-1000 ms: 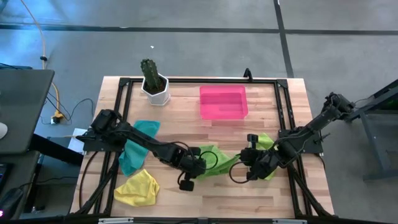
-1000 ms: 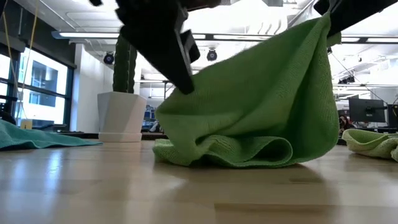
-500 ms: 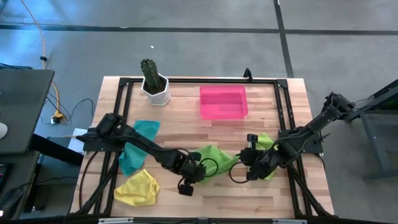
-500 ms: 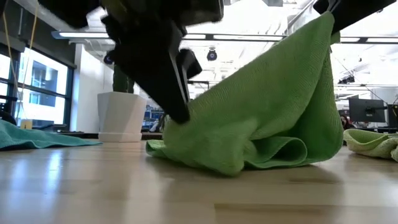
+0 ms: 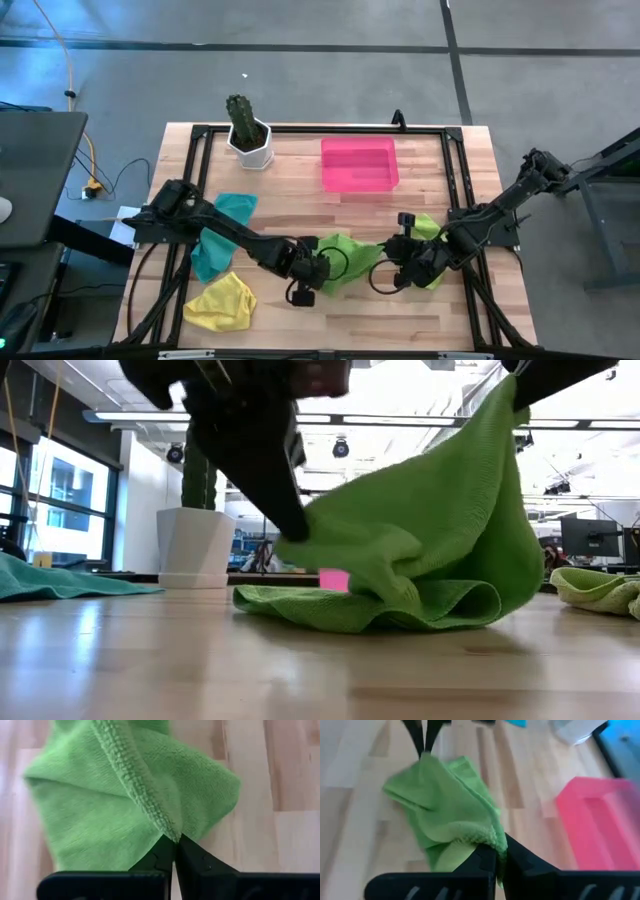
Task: Roll microfiber towels into tight, uniform cylinder then place into a basket
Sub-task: Roll the green microfiber cloth
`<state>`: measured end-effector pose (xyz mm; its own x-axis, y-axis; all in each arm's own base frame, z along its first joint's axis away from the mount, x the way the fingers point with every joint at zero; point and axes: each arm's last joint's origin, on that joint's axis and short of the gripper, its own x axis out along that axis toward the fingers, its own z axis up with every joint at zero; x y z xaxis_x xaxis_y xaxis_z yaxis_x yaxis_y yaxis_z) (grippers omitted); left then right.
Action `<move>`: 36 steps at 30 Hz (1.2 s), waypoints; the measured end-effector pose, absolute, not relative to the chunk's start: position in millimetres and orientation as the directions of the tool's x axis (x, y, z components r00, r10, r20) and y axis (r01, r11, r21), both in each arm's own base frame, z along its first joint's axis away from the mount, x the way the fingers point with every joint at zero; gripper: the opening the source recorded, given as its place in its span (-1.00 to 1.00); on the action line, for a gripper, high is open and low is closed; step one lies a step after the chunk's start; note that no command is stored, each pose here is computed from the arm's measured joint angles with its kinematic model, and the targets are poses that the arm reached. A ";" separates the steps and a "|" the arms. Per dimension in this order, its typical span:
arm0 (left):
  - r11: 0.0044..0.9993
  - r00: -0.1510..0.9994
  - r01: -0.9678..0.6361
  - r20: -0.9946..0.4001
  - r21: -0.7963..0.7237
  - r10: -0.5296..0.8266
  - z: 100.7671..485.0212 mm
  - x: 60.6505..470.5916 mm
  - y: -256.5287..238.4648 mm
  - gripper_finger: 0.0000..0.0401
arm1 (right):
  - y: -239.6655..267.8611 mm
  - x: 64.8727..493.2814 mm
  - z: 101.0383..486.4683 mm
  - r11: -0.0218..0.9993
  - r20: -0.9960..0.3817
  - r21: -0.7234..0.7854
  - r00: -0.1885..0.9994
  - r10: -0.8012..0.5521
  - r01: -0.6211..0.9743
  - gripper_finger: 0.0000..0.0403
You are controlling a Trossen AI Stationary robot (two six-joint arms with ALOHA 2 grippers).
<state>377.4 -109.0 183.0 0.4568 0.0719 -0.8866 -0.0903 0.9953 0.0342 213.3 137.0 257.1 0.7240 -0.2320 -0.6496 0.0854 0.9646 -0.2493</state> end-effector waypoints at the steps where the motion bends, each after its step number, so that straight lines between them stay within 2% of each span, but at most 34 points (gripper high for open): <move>1: 0.993 0.430 -0.103 -0.897 0.065 0.103 190.5 371.7 -106.6 -0.99 | 136.3 213.3 257.3 0.955 -0.637 -0.284 0.728 -0.253 0.084 -1.00; 7: 0.940 0.376 -0.176 -0.863 0.290 0.337 262.3 343.8 -92.0 -1.00 | 131.6 217.8 274.4 0.862 -0.512 -0.494 0.764 -0.392 0.112 -1.00; 13: 0.797 0.382 -0.267 -0.700 0.541 0.603 342.3 308.9 -73.5 -1.00 | 123.1 227.3 316.3 0.638 -0.311 -0.748 0.753 -0.580 0.183 -1.00; 16: 0.727 0.427 -0.343 -0.590 0.595 0.685 375.1 297.5 -67.2 -1.00 | 115.8 230.6 337.7 0.523 -0.233 -0.826 0.718 -0.656 0.210 -1.00; 19: 0.676 0.448 -0.410 -0.510 0.612 0.734 397.6 286.4 -62.2 -1.00 | 106.7 234.2 358.5 0.478 -0.187 -0.838 0.685 -0.704 0.262 -1.00; 22: 0.710 0.468 -0.398 -0.537 0.581 0.702 409.0 275.8 -60.1 -1.00 | 101.8 237.3 373.9 0.543 -0.224 -0.801 0.716 -0.661 0.251 -1.00; 26: 0.891 0.532 -0.272 -0.715 0.363 0.453 415.3 272.0 -66.9 -1.00 | 107.1 238.7 393.6 0.751 -0.377 -0.660 0.855 -0.357 0.022 -1.00; 28: 0.919 0.549 -0.229 -0.737 0.322 0.395 417.0 271.5 -69.4 -1.00 | 108.8 237.6 404.1 0.787 -0.385 -0.616 0.881 -0.275 -0.023 -1.00; 30: 0.879 0.539 -0.258 -0.696 0.400 0.475 417.1 269.8 -69.6 -1.00 | 105.1 235.3 413.7 0.751 -0.319 -0.652 0.861 -0.395 0.103 -1.00; 32: 0.793 0.513 -0.319 -0.609 0.518 0.604 418.5 267.0 -67.0 -1.00 | 99.6 231.8 421.0 0.661 -0.221 -0.691 0.785 -0.579 0.293 -1.00; 33: 0.757 0.505 -0.343 -0.571 0.556 0.647 419.7 265.9 -65.7 -1.00 | 97.9 230.6 422.5 0.638 -0.202 -0.695 0.762 -0.616 0.332 -1.00; 34: 0.741 0.504 -0.353 -0.552 0.571 0.665 420.5 265.9 -65.1 -1.00 | 97.5 230.1 422.6 0.646 -0.210 -0.691 0.765 -0.609 0.324 -1.00; 36: 0.772 0.518 -0.328 -0.580 0.544 0.629 420.2 267.4 -66.4 -1.00 | 101.2 230.6 419.4 0.727 -0.292 -0.660 0.827 -0.480 0.189 -1.00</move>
